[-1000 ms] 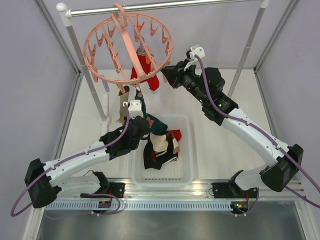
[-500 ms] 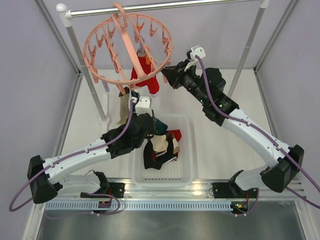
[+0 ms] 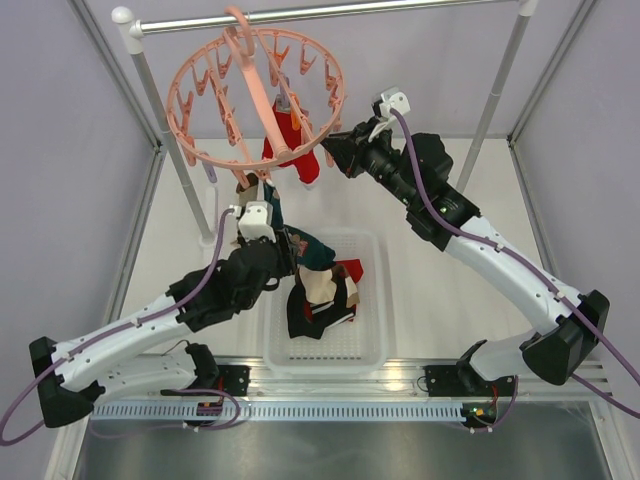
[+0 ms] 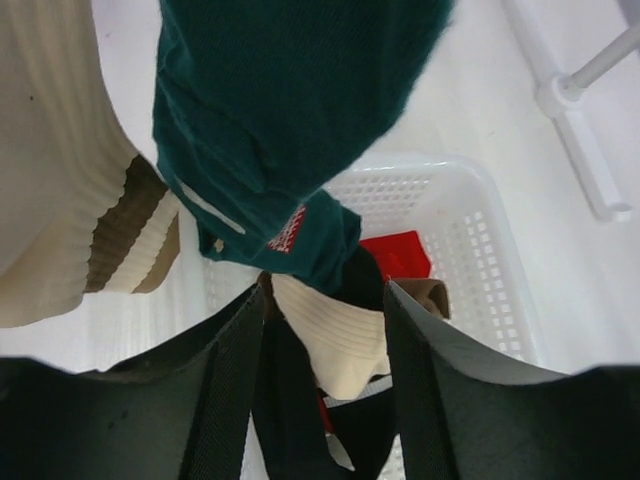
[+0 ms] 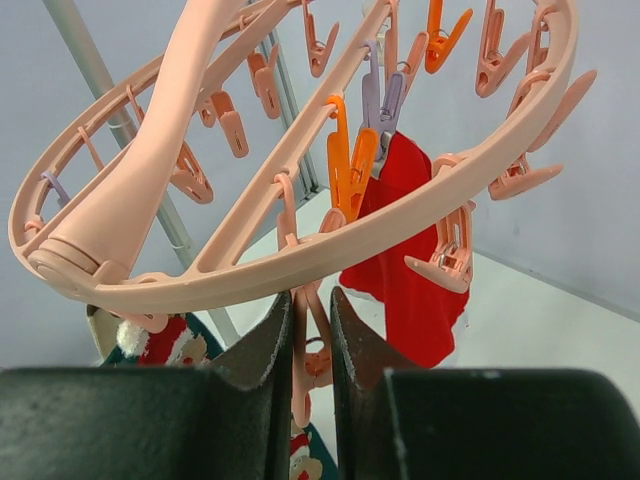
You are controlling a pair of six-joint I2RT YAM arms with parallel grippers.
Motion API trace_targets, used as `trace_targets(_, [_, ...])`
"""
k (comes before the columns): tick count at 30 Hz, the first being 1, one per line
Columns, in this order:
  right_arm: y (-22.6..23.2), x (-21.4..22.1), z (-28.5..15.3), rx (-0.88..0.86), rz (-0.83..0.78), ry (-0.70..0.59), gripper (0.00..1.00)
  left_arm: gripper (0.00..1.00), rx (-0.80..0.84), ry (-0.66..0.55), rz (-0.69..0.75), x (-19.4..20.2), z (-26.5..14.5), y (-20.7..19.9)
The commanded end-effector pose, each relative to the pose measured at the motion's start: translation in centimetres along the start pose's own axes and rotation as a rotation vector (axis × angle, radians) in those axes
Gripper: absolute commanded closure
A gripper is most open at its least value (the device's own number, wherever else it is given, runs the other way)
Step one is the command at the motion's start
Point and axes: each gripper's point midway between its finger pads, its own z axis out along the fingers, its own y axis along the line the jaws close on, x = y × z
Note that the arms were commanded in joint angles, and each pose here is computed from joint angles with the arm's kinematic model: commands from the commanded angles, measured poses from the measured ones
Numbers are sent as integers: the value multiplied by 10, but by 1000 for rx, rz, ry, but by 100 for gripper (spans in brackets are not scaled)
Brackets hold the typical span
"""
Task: Remove the socks clipped to the hanger
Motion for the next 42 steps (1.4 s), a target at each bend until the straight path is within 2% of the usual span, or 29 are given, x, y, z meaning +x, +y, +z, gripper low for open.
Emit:
trace_targets(1, [5, -32, 2, -15, 22, -73, 82, 44, -92, 1, 7, 10, 7, 15])
trace_targets(7, [9, -34, 3, -30, 35, -68, 82, 42, -276, -16, 44, 20, 26, 34])
trace_targets(15, [11, -41, -3, -31, 35, -72, 82, 40, -387, -73, 89, 11, 43, 36])
trace_targets(22, [10, -41, -3, -24, 26, -69, 81, 39, -306, -83, 94, 2, 45, 21])
trace_targets(29, [11, -42, -1, -32, 29, -69, 81, 36, -300, -124, 130, -19, 47, 12])
trace_targets(30, [11, -42, -1, -32, 29, -69, 82, 27, -307, -127, 135, -22, 48, 13])
trace_targets(34, [12, -43, -2, -36, 27, -71, 81, 25, -330, -136, 146, -27, 48, 14])
trace_targets(35, [12, -43, -2, -37, 27, -71, 81, 19, -336, -132, 151, -27, 49, 14])
trace_targets(36, [12, -42, -2, -38, 25, -68, 82, 18, -341, -130, 152, -27, 49, 14])
trace_targets(42, [12, -44, -4, -37, 16, -73, 81, 21, -409, -155, 139, -29, 50, 27])
